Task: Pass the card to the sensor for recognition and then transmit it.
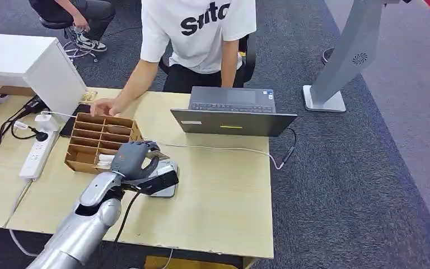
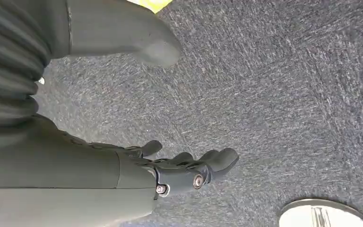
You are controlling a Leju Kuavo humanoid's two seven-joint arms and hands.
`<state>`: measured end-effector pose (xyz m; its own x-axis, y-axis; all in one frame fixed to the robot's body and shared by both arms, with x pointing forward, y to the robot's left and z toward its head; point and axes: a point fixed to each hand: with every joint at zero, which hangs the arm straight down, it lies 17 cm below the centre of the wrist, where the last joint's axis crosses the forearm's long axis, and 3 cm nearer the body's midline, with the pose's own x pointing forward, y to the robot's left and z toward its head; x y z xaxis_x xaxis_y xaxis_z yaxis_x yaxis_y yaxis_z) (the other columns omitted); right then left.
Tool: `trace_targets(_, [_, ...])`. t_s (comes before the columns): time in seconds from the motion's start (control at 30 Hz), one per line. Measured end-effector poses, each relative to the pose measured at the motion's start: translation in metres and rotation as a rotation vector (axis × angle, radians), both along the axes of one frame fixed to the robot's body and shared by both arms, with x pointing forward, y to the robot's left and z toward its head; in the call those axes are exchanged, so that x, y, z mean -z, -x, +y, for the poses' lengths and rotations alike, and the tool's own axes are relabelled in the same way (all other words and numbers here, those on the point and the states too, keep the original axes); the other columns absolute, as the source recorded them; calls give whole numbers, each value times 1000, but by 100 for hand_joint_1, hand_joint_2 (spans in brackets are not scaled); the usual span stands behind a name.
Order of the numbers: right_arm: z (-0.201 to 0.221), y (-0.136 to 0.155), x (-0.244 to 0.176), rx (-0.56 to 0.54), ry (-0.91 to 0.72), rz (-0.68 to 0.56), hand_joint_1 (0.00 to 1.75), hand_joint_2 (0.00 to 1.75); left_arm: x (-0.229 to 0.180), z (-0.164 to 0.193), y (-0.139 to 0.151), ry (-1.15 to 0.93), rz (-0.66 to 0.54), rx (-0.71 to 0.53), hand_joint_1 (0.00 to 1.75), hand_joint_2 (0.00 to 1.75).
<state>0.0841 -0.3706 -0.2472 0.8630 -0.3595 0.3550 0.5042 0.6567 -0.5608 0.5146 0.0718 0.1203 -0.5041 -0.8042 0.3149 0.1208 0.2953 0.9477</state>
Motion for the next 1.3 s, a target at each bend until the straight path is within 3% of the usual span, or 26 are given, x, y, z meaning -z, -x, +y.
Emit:
trace_targets(0.87, [0, -4, -1, -27, 6, -4, 0, 175, 60, 0, 13, -72, 138, 15, 175, 175])
trace_targets(1.3, [0, -5, -1, -37, 8, -4, 0, 175, 68, 2, 13, -86, 159, 12, 175, 175])
